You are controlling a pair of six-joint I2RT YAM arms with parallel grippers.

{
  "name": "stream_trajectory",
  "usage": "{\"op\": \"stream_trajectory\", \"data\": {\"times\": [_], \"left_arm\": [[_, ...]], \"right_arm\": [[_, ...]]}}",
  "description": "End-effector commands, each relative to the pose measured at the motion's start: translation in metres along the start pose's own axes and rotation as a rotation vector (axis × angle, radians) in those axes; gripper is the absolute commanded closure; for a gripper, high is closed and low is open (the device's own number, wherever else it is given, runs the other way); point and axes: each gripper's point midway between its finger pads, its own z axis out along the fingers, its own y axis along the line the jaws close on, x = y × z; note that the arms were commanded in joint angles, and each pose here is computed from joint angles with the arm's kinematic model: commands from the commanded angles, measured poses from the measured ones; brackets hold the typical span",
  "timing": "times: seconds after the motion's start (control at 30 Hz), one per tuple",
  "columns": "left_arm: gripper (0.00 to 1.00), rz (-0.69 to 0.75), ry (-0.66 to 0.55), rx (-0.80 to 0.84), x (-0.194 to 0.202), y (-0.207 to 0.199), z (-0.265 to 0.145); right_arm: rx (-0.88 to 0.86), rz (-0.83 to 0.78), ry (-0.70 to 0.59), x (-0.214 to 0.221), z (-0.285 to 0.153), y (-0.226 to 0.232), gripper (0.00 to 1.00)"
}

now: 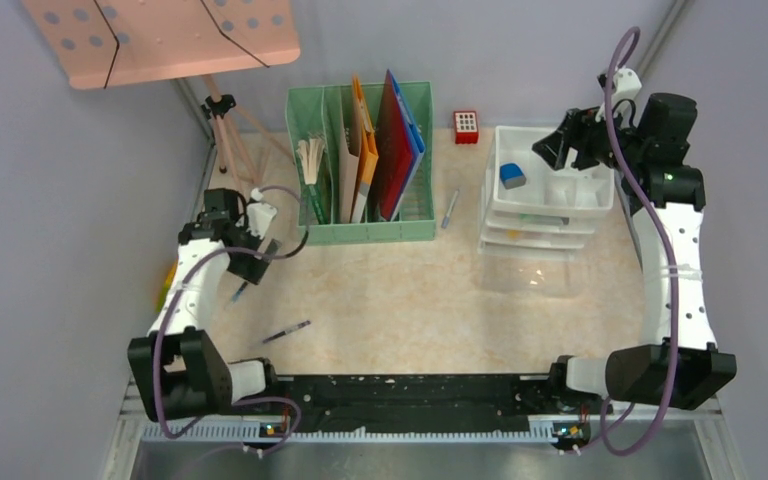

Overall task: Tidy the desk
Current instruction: Pick up the stationery from the center of the board.

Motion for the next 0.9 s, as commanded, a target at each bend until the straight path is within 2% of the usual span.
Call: {"op": "stream_trajectory", "data": {"times": [0.0,0.23,0.53,0.87], "left_arm": [[0.04,-0.074,0.056,0.0,0.023,0.029,0.026],[0.13,-0.133,0.123,0.115,0.042,0.029,0.066],[0.22,-0.137,0.149,0.179,0.049,0.02,0.088],[0.47,-0.113,0.207,0.25,0.064,0.008,0.106]], "right_arm": [[-0.033,-0.066,-0.089,-0.024,-0.015,0.018,0.29],[-0.014,-0.06,-0.068,-0.02,-0.017,0.015,0.3],[0.005,-0.049,-0.059,-0.021,-0.02,0.014,0.3],[0.013,-0.041,-0.046,-0.014,-0.021,0.014,0.3]]}}
